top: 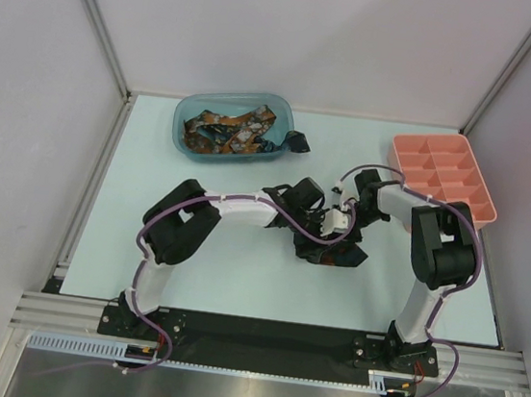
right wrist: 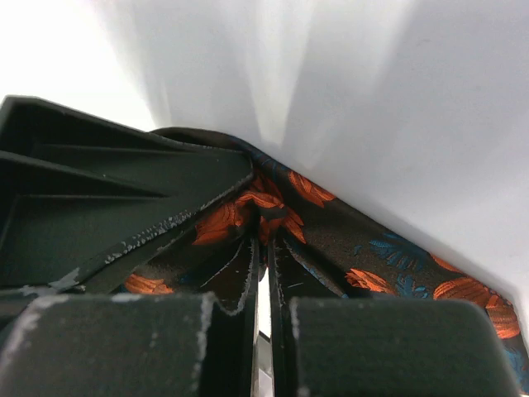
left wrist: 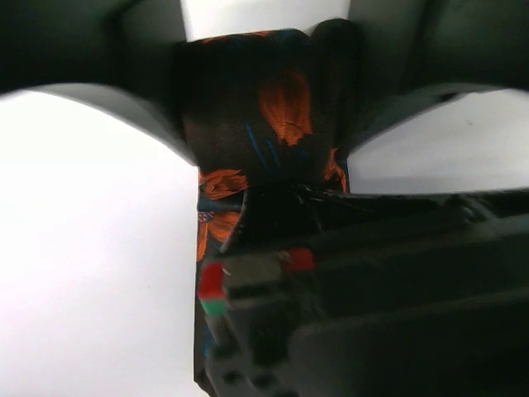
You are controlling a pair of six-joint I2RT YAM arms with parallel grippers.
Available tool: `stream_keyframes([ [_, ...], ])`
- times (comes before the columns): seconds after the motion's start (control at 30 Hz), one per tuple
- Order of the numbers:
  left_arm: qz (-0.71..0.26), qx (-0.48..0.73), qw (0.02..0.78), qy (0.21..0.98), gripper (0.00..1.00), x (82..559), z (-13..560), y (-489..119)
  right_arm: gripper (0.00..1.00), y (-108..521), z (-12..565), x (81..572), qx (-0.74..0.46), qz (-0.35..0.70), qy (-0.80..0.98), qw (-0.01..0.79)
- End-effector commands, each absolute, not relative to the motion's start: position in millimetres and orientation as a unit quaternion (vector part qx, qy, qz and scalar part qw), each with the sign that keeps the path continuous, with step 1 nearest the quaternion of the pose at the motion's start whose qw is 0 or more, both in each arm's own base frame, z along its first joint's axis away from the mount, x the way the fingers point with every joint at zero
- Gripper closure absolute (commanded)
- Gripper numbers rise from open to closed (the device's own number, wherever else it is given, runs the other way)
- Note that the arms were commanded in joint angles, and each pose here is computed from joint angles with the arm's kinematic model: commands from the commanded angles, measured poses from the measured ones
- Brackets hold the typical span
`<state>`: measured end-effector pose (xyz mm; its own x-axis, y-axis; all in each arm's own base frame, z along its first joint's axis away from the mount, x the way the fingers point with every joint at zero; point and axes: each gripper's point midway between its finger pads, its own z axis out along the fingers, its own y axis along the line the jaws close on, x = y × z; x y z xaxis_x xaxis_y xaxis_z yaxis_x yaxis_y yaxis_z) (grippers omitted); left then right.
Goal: Roll the ties
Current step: Roll the tie at the center of the board.
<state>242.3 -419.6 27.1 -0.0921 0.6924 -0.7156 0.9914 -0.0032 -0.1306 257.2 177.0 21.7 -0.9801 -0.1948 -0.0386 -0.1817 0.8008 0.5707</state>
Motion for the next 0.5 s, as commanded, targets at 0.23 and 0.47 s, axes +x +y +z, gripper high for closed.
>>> stream_keyframes([
  [0.23, -0.240, 0.683, 0.232, 0.650, 0.71, 231, 23, -373, 0.82, 183, 44, 294, 0.097, -0.349, -0.931, -0.041],
  [0.47, -0.193, 0.678, 0.234, 0.670, 0.69, 241, 18, -358, 0.54, 186, 96, 275, 0.066, -0.441, -0.894, -0.048],
])
